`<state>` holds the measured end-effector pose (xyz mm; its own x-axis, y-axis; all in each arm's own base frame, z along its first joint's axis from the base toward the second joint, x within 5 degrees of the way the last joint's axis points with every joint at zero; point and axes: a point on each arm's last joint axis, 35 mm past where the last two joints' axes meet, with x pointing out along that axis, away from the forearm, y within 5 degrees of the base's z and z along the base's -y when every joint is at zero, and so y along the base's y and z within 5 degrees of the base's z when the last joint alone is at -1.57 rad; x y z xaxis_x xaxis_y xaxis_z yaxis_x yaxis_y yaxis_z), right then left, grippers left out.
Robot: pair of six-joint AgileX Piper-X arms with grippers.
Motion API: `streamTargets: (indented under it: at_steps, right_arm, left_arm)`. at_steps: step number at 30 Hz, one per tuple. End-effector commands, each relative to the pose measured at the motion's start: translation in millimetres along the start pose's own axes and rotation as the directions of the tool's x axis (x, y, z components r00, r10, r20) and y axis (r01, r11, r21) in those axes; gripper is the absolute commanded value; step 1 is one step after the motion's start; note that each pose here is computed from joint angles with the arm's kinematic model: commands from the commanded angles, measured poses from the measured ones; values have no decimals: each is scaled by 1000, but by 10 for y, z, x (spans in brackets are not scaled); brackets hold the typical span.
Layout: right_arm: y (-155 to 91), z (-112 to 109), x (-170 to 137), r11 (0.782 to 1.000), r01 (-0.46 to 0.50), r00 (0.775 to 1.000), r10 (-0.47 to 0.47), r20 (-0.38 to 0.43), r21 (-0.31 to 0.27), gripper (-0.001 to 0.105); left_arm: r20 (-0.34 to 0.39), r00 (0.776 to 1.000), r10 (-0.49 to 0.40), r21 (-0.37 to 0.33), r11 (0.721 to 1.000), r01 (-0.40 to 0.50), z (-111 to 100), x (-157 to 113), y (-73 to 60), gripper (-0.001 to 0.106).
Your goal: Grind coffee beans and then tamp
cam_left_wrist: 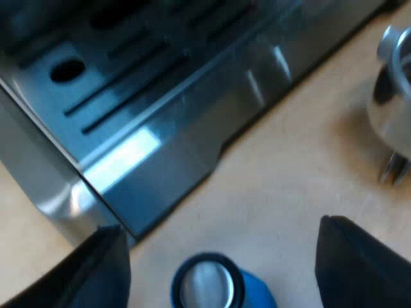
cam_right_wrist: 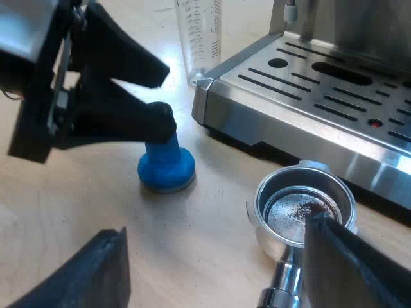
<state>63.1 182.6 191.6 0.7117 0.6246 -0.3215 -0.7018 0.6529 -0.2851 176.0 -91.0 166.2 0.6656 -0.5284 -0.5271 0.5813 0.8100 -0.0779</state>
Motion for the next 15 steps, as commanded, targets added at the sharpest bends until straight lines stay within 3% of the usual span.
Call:
streamTargets:
  at_steps: [1, 6, 9, 11, 12, 15]
  right_arm:
    - [-8, 69, 1, 1000, 8, 1000, -9, 19, 9, 59]
    - [-9, 220, 15, 999, -5, 998, 2, -56, -41, 59]
    - [-11, 307, 16, 999, -22, 995, 18, -94, -35, 59]
    - [-16, 401, 9, 999, -36, 993, 35, -115, -6, 59]
    - [-15, 482, 1, 997, -70, 989, 74, -127, 39, 59]
    - [-9, 611, -19, 988, -144, 979, 150, -138, 57, 59]
  left_arm:
    - [64, 998, -1, 2, 1000, 1, 125, -139, -23, 63]
    - [105, 994, -1, 10, 1000, 0, 271, -425, -75, 63]
    - [112, 994, -1, 11, 1000, 0, 333, -551, -98, 63]
    - [123, 992, -1, 13, 1000, -1, 398, -675, -120, 63]
    - [145, 989, -1, 18, 1000, -2, 471, -785, -139, 63]
    - [169, 986, -2, 23, 1000, -2, 567, -946, -169, 63]
